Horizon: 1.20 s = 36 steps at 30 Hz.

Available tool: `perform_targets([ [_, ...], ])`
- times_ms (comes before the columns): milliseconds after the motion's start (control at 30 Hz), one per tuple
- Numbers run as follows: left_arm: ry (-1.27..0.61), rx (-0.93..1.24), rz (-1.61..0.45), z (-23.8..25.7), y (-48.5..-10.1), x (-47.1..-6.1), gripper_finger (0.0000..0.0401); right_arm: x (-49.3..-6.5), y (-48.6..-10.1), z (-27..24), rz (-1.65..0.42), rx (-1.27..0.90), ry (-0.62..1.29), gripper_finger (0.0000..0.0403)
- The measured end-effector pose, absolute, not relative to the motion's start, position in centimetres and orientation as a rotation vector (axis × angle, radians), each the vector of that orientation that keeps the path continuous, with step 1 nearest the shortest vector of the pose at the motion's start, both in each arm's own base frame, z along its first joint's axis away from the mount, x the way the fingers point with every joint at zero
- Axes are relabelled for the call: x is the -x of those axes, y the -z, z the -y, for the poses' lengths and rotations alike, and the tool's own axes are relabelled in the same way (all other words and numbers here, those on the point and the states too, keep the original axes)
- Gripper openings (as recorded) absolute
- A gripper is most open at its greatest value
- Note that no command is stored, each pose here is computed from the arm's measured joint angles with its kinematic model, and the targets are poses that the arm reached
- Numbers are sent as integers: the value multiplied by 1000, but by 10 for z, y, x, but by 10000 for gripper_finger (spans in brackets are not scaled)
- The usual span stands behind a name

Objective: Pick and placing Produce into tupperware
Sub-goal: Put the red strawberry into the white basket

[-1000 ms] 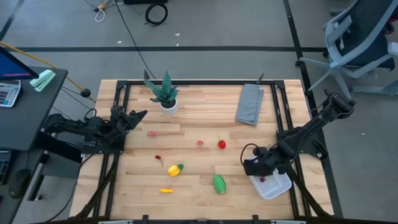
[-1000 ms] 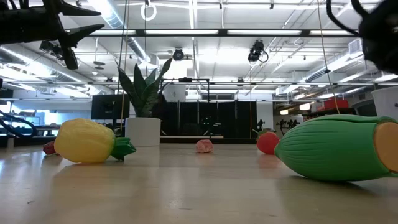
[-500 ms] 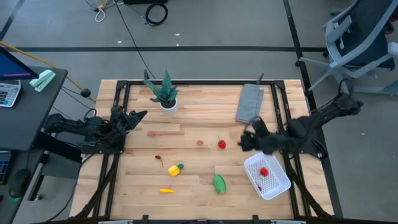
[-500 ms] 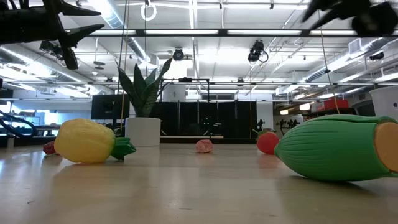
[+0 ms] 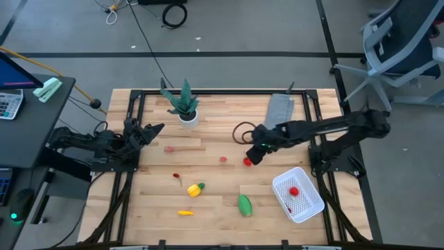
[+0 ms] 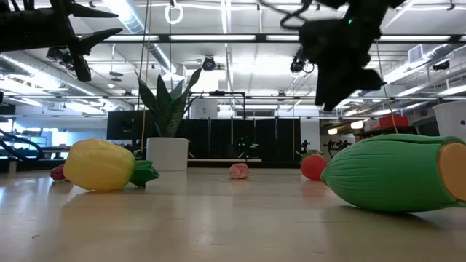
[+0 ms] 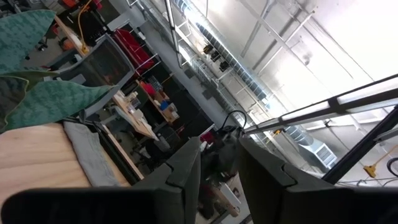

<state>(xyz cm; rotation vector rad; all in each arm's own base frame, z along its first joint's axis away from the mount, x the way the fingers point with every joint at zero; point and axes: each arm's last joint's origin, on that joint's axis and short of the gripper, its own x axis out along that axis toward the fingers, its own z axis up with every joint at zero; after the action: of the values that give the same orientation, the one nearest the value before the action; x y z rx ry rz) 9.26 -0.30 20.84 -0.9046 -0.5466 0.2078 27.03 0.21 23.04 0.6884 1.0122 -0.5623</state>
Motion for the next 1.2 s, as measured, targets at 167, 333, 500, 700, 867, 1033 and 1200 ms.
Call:
perform_targets([
  [167,-209,900,545,3,-208,-93,110,-291,-208,6,-1049,-737,498,160],
  [333,-210,895,545,3,-208,-93,110,-305,-188,8,-1069,-703,470,178],
  [500,-211,894,544,3,-208,-93,110,-309,-174,9,-1111,-698,490,181],
  [700,-210,895,545,3,-208,-93,110,-313,-170,9,-1104,-693,483,181],
  [867,-211,894,543,3,-208,-93,110,-314,-170,9,-1097,-678,469,181],
  [1033,-212,892,539,3,-208,-93,110,-313,-169,9,-1096,-681,471,181],
  [1200,-213,892,538,3,-208,-93,110,-313,-169,8,-1092,-670,474,181],
])
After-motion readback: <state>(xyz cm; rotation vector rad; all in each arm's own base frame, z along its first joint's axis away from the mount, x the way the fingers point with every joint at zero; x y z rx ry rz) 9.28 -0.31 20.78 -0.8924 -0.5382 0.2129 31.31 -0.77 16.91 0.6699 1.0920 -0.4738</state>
